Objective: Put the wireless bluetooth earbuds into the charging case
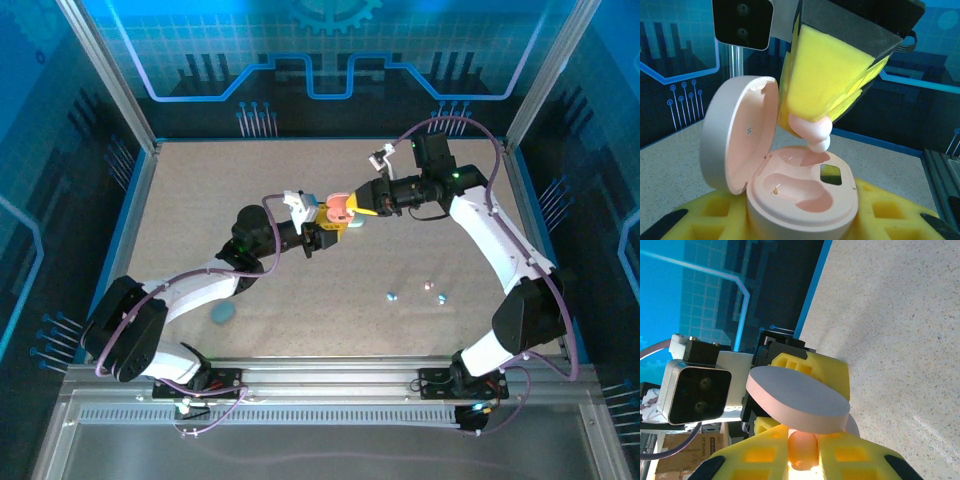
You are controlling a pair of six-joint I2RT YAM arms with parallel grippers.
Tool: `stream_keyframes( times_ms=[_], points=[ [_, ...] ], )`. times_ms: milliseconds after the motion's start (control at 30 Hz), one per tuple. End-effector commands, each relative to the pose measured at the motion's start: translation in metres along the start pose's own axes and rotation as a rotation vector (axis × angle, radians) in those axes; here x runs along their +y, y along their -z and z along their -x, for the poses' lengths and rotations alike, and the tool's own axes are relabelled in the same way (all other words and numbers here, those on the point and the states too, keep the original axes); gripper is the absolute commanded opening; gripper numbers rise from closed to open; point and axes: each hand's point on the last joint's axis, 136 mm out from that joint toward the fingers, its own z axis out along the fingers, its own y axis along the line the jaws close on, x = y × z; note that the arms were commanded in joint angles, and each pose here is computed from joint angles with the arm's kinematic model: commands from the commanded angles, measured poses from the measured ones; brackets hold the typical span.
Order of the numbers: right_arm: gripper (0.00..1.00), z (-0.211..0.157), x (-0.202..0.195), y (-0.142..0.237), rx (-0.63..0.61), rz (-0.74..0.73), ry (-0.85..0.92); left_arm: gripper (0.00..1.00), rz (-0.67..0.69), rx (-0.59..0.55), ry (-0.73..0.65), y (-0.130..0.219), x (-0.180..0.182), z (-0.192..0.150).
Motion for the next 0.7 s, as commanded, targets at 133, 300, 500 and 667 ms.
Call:
stream_keyframes(
  times_ms=[133, 300, 500, 667],
  points=[
    [0.19, 0.000, 0.012, -0.002, -0.007, -0.008, 0.058, 0.34, -0.055, -0.058, -0.039, -0.003, -0.012, 0.023],
    [0.20, -0.003, 0.008, -0.004, 0.003, -0.036, 0.061, 0.34, -0.058, -0.067, -0.040, -0.004, -0.013, 0.026],
    [0.22, -0.006, 0.000, -0.008, 0.027, -0.085, 0.054, 0.34, -0.059, -0.075, -0.039, -0.003, -0.013, 0.028],
    [0.27, -0.007, 0.000, -0.006, 0.025, -0.102, 0.060, 0.34, -0.057, -0.078, -0.042, -0.002, -0.013, 0.029]
  ],
)
